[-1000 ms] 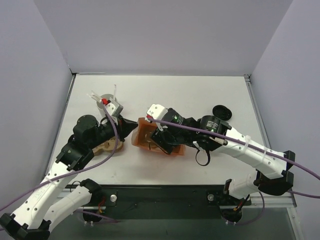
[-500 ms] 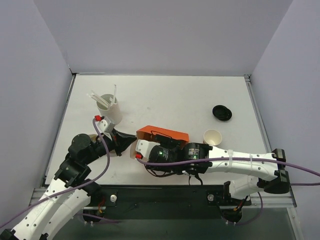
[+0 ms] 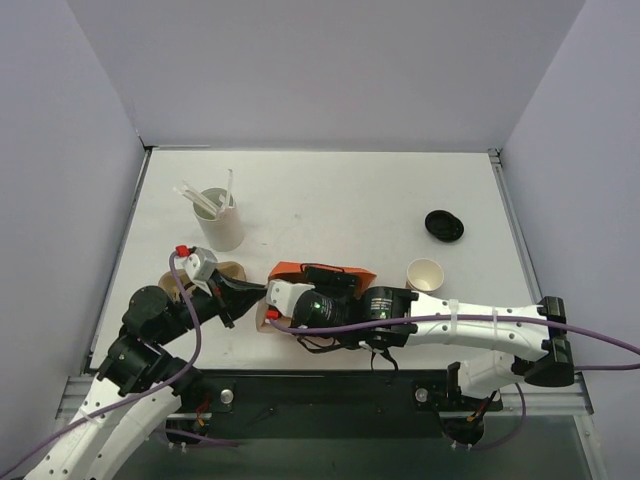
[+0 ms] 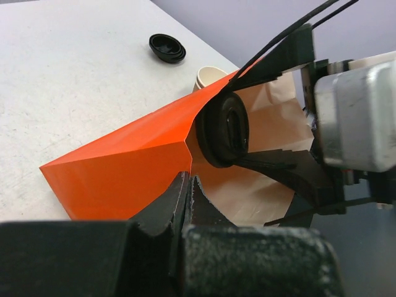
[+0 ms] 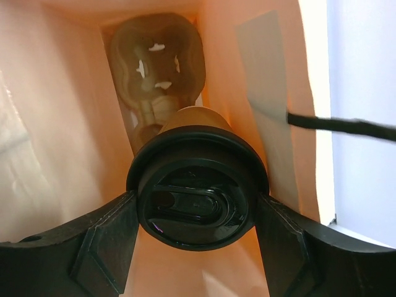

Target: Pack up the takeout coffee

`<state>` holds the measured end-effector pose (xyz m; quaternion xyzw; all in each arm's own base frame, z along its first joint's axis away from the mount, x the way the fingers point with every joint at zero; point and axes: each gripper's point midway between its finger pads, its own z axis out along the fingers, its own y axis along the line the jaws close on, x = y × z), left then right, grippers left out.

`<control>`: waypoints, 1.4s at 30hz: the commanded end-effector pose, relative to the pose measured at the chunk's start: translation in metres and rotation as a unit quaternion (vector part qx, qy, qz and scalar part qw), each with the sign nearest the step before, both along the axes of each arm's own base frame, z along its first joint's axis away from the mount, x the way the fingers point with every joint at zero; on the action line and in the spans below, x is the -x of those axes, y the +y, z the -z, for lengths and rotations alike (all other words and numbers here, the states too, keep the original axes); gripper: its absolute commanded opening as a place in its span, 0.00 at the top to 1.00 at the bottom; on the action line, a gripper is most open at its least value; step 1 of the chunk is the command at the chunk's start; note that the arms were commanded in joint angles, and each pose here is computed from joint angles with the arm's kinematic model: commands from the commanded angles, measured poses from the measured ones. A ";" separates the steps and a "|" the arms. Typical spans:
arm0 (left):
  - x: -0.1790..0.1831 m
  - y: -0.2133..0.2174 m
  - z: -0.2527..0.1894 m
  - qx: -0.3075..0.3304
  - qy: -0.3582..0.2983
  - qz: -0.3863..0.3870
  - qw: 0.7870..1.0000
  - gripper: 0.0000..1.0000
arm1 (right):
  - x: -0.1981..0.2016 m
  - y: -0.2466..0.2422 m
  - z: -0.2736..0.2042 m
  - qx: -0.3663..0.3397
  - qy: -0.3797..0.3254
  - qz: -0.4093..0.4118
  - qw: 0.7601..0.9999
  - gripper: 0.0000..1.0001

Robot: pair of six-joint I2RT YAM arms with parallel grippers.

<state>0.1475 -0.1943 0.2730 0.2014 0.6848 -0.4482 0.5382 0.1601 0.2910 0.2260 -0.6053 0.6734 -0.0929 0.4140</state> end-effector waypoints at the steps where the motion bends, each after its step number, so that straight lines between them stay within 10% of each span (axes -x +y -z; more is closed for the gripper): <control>1: 0.013 0.002 0.002 0.014 0.004 0.013 1.000 1.00 | -0.005 -0.007 0.010 0.044 -0.021 -0.004 0.999 0.59; 42: 0.007 0.001 -0.015 0.021 -0.067 0.014 0.997 1.00 | -0.031 -0.009 0.013 0.152 -0.041 -0.090 0.983 0.62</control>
